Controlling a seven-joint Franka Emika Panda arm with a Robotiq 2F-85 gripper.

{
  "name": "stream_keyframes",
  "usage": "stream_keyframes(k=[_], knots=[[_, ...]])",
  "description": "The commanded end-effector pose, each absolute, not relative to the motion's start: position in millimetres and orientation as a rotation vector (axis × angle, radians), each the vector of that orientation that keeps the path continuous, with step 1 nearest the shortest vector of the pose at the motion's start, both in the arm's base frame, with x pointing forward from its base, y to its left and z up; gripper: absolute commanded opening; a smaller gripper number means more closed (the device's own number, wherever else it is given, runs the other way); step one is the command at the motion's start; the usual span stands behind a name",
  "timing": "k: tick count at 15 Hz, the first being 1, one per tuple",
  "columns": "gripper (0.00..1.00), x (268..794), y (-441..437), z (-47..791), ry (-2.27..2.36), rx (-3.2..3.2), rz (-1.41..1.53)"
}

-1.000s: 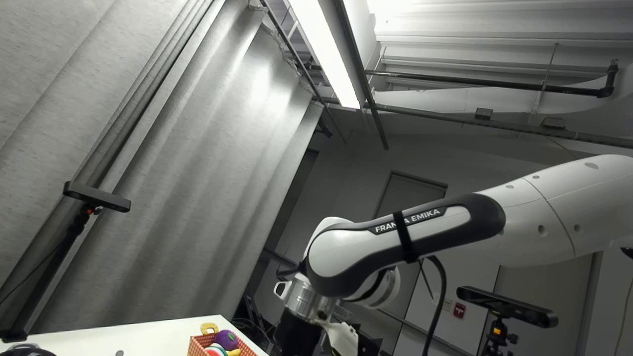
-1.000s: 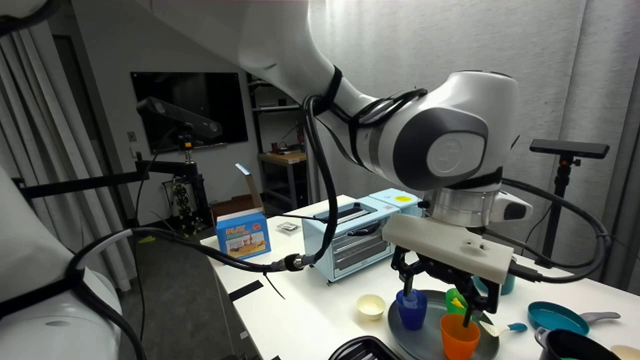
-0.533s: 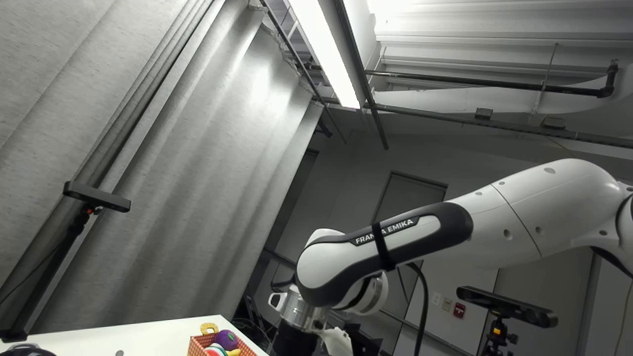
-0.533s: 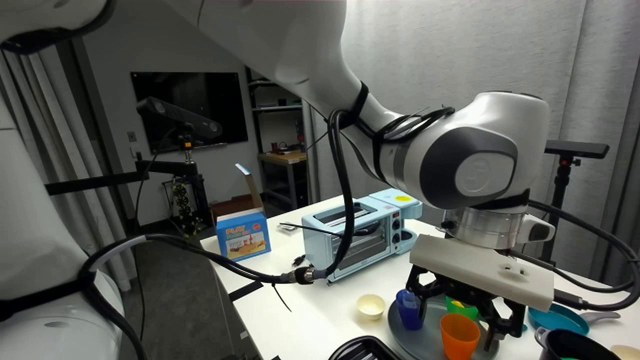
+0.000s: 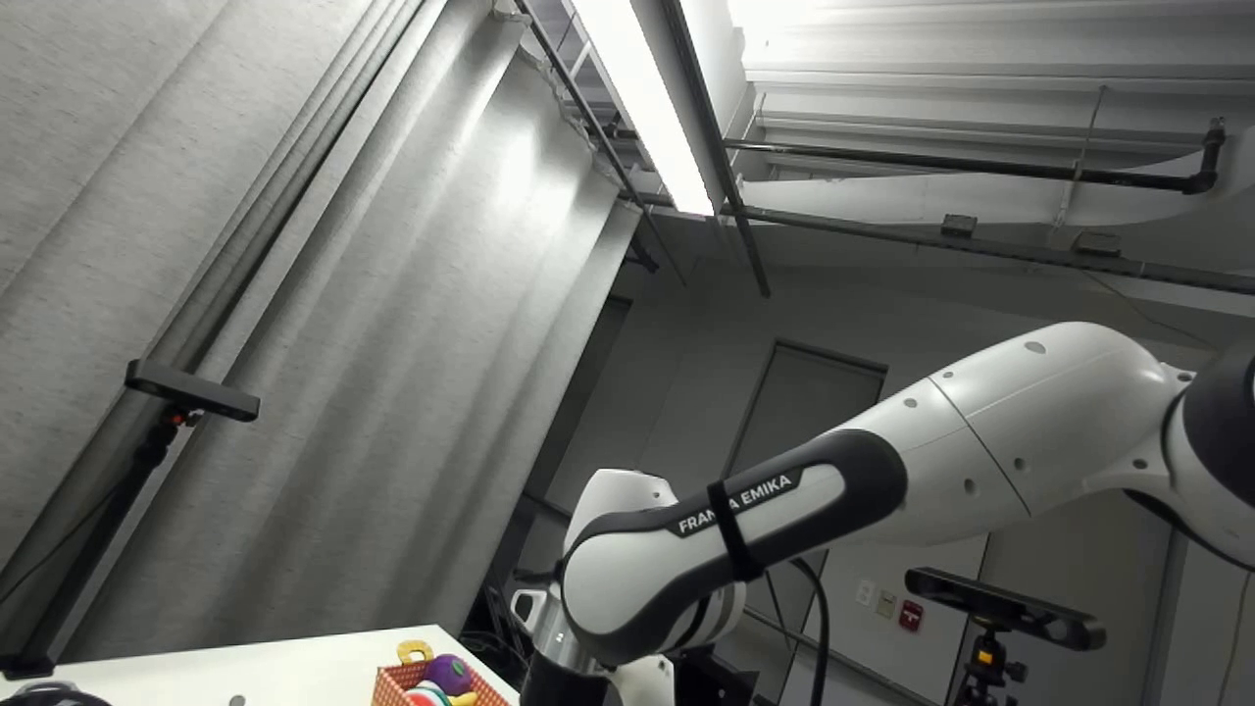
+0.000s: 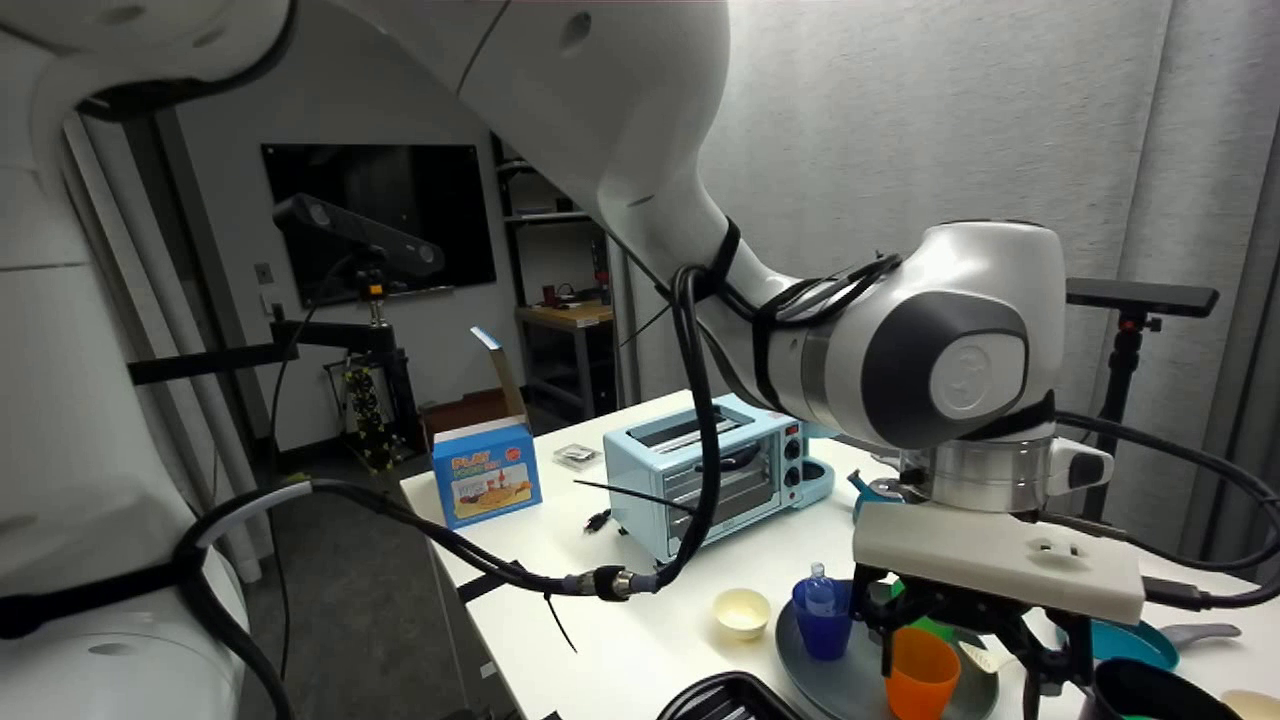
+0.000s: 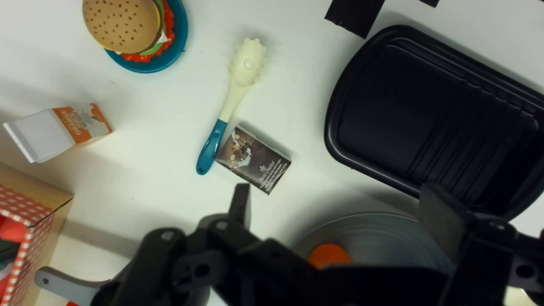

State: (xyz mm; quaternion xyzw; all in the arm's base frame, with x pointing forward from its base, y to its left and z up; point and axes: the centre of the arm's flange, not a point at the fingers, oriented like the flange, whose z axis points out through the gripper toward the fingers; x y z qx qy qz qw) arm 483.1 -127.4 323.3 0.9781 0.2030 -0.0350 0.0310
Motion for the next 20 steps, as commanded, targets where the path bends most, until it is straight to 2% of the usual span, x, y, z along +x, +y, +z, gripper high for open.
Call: stream_keyframes(k=[1,20], knots=[[1.00,492,-128,322,0.577,2.968,-0.042],[1.00,494,-154,291,0.906,2.971,-0.058]])
